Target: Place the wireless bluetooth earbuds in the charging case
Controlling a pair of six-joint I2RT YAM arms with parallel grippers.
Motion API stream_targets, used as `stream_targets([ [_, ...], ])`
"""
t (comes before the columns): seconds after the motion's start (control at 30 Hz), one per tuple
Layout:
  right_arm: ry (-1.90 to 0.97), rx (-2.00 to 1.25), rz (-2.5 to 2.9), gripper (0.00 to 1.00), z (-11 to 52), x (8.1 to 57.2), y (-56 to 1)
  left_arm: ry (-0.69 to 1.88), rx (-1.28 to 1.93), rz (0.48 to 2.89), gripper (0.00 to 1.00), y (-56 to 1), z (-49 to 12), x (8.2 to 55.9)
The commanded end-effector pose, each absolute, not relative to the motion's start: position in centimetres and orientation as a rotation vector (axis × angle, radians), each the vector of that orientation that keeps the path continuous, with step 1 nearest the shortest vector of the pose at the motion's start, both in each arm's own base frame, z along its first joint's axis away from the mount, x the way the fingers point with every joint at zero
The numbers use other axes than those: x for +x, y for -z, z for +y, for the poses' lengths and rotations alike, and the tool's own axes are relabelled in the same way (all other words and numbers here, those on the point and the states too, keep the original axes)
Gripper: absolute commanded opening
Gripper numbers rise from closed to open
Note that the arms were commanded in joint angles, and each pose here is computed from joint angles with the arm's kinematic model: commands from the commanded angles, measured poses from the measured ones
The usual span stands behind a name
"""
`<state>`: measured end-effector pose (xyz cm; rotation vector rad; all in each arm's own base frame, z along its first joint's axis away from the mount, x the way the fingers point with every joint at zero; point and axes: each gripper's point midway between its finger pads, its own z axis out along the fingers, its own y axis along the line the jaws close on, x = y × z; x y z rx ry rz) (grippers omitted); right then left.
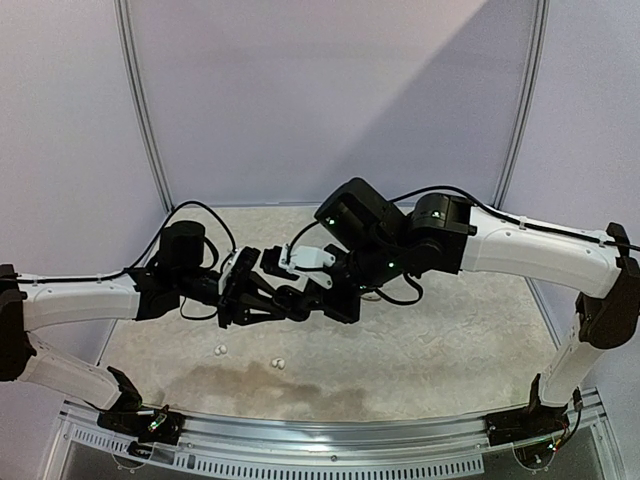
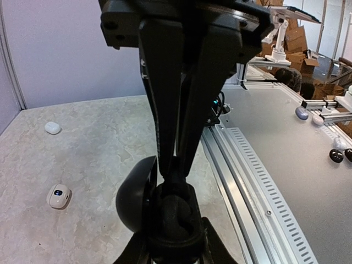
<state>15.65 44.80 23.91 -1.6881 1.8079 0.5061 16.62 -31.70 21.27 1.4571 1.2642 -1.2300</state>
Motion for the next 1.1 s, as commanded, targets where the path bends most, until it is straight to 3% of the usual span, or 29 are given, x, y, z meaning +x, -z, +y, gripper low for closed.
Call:
stream_targets([
  [0.0,-0.428,-1.713,1.791,0.0,44.9,16.3,-23.4,1.228,1.436,1.219,0.0,-22.1,-31.6,16.8],
  [0.3,-0.351,-1.724,1.79,0.01,44.8,17.1,-22.5,1.263,1.409,1.201,0.0,-22.7,-31.7,16.7],
  [0.47,-0.32,-1.742,1.783,0.19,44.6,17.0,-22.3,1.262,1.399,1.202,0.0,-22.9,-31.7,16.8],
  [0.63,-0.313,-1.702,1.784,0.21,44.4,17.3,-23.2,1.264,1.398,1.212,0.0,-22.8,-31.7,16.8],
  [0.93,-0.327,-1.526,1.764,0.27,42.9,18.1,-28.2,1.26,1.395,1.272,0.0,-21.8,-31.6,17.0],
  [1.07,-0.479,-1.425,1.711,0.32,42.6,17.0,-32.1,1.236,1.384,1.306,0.0,-21.3,-31.5,17.4],
])
